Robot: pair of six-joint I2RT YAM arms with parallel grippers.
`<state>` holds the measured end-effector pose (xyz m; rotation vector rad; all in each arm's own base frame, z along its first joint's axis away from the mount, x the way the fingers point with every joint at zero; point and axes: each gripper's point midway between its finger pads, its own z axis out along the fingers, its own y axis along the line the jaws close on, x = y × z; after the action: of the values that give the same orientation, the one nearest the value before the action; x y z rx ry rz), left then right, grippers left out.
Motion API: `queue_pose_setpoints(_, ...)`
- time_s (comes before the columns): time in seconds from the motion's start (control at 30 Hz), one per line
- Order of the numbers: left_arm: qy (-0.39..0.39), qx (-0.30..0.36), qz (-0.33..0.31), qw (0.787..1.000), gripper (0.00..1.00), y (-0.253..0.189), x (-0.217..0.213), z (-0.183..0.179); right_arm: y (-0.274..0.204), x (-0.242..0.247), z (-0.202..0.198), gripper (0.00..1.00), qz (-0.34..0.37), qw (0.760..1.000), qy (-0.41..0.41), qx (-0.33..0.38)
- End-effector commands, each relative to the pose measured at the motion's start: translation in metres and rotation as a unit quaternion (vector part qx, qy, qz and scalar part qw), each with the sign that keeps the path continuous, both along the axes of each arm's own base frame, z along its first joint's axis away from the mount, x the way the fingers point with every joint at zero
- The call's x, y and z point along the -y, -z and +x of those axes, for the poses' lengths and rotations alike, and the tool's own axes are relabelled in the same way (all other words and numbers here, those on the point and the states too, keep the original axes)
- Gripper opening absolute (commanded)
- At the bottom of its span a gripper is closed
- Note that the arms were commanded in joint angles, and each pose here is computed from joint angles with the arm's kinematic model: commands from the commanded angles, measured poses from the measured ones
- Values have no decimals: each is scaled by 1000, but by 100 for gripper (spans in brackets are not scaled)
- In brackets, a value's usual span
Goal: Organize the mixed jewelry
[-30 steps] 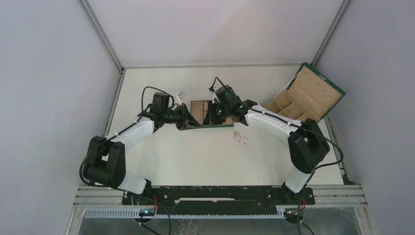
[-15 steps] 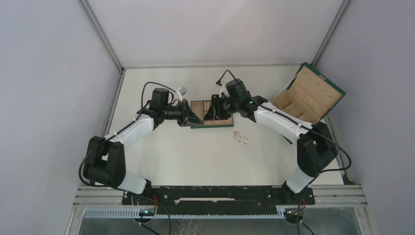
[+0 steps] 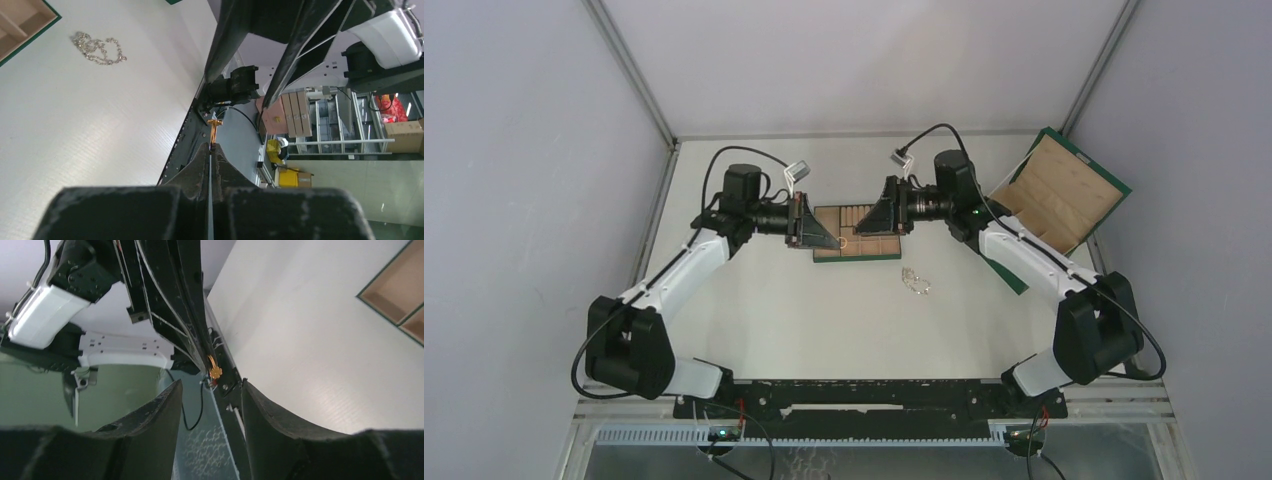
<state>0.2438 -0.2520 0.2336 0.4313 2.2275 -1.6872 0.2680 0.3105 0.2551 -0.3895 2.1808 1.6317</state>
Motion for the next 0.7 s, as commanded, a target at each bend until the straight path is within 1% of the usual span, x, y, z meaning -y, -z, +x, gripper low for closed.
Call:
queue_pose_setpoints(0.0,30,57,-33,997,0,-38,0,-8,-19,-6,-15,55,50,997,-57,15)
queue_pose_setpoints(0.17,36,63,-45,996,0,-50,0,-13,-29,-10,-26,57,81,992,-97,20)
queue_pose_setpoints(0.27,36,69,-49,996,0,-56,0,-14,-27,-15,-31,58,84,990,-112,12)
queue_pose_setpoints(0.53,38,74,-55,995,0,-63,-1,-18,-31,-30,-33,52,105,986,-129,6)
queue_pose_setpoints(0.67,36,74,-54,995,0,-62,-1,-19,-32,-32,-31,46,110,986,-125,4)
